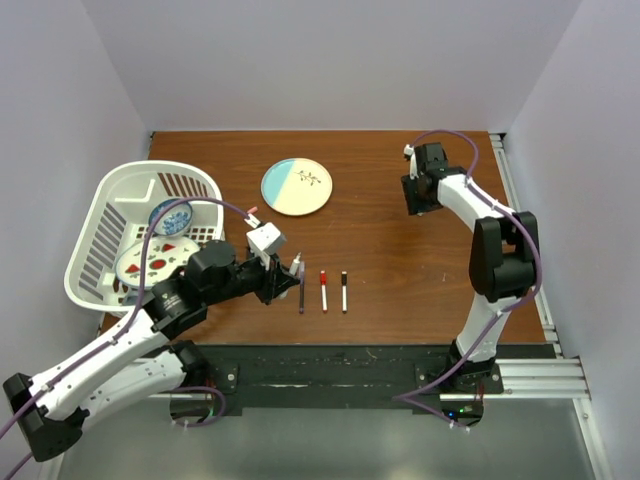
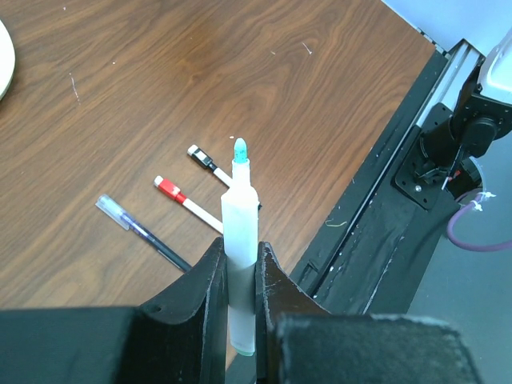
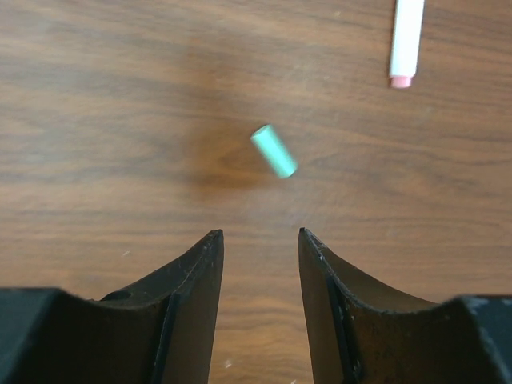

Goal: Insert the pens into the pen caps

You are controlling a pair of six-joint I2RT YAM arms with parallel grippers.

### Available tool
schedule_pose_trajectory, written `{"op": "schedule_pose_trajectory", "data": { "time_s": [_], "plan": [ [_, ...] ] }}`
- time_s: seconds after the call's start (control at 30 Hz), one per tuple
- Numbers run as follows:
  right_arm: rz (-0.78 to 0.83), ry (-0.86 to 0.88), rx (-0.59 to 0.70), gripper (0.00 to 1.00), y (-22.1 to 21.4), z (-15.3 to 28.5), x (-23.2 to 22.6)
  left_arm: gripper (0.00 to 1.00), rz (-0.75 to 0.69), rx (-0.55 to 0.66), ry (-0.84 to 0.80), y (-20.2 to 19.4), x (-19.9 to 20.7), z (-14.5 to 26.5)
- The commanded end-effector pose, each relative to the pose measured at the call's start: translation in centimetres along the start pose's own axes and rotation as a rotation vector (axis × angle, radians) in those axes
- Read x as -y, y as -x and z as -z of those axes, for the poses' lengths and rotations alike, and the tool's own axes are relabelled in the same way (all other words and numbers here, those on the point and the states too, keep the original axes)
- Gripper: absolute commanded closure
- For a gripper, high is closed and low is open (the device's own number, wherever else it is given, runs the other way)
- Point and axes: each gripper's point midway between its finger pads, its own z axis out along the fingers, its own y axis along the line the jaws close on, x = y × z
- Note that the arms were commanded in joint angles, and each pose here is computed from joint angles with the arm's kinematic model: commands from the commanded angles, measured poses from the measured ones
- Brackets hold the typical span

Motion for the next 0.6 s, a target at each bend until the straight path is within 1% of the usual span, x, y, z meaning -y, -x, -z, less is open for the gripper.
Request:
{"op": "schedule_pose_trajectory", "data": {
  "time_s": [0.0, 0.13, 0.17, 0.37, 0.57],
  "plan": [
    [0.049, -0.005, 0.027, 0.54, 2.6, 0.4, 1.9, 1.00, -0.026, 0.007, -0.011, 0.2, 0.1, -0.2],
    [0.040, 0.065, -0.001, 0.53, 2.7, -1.2, 1.5, 1.00, -0.023, 0.018, -0.007, 0.4, 0.1, -0.1],
    [0.046, 0.073, -0.036, 0.53, 1.9, -1.9, 1.4, 1.00, -0.023, 0.023, -0.005, 0.5, 0.1, 0.0],
    [0.056, 0.101, -0.061, 0.53, 2.0, -3.7, 1.0, 1.00, -0.019, 0.052, 0.011, 1.0, -0.2, 0.4],
    [0.054, 0.107, -0.082, 0.54, 2.0, -5.3, 0.8, 1.00, -0.018, 0.040, 0.014, 0.7, -0.3, 0.2]
  ]
}}
